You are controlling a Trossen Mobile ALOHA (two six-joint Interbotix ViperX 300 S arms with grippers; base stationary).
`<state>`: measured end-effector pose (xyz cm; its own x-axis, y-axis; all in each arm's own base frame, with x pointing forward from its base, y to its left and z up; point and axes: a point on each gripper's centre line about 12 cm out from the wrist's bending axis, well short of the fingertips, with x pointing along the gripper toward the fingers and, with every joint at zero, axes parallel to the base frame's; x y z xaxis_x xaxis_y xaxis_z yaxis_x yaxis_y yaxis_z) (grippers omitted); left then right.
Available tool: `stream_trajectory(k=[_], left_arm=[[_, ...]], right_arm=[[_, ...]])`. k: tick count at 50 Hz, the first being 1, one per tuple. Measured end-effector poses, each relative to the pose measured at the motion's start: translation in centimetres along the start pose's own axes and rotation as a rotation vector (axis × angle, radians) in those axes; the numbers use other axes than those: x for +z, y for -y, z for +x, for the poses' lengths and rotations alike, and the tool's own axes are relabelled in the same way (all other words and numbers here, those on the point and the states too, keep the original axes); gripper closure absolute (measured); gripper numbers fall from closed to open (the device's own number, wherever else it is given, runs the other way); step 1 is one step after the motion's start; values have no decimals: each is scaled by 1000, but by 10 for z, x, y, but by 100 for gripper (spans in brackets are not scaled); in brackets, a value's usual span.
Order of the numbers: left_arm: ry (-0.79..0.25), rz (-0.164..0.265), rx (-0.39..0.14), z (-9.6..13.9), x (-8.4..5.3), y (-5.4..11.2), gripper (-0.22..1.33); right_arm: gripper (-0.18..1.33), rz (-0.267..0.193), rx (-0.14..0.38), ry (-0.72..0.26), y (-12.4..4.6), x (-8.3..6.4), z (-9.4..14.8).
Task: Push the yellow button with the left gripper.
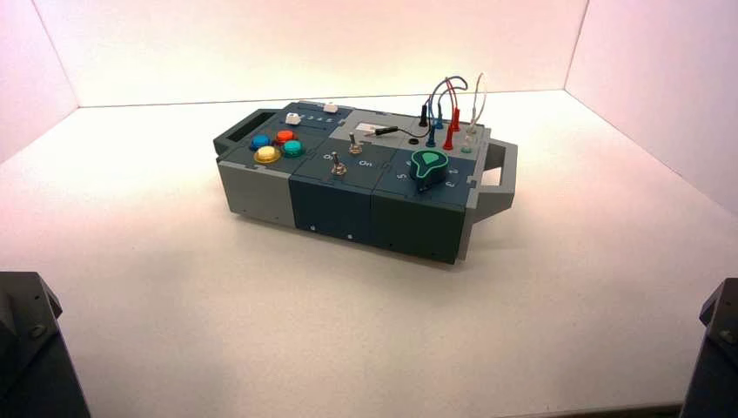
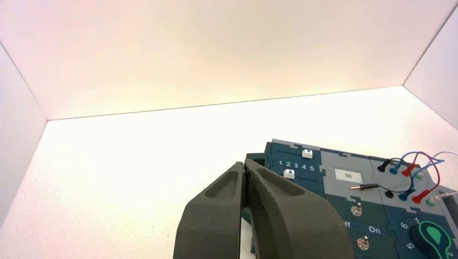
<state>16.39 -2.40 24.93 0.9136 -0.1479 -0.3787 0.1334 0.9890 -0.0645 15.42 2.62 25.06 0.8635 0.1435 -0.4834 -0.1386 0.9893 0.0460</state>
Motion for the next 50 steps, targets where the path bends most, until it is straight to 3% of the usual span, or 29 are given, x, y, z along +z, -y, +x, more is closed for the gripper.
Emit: stream_trajectory(k=[32, 44, 50], left_arm=[[-61, 2, 3, 11, -7, -1, 128], [-144, -1, 8, 27, -13, -2, 128], [-193, 2, -16, 37, -12, 3, 128]], right_arm=[[128, 9, 6, -2, -1, 0, 0], [128, 11, 8, -1, -1, 0, 0], [128, 16, 12, -1, -2, 0, 0]])
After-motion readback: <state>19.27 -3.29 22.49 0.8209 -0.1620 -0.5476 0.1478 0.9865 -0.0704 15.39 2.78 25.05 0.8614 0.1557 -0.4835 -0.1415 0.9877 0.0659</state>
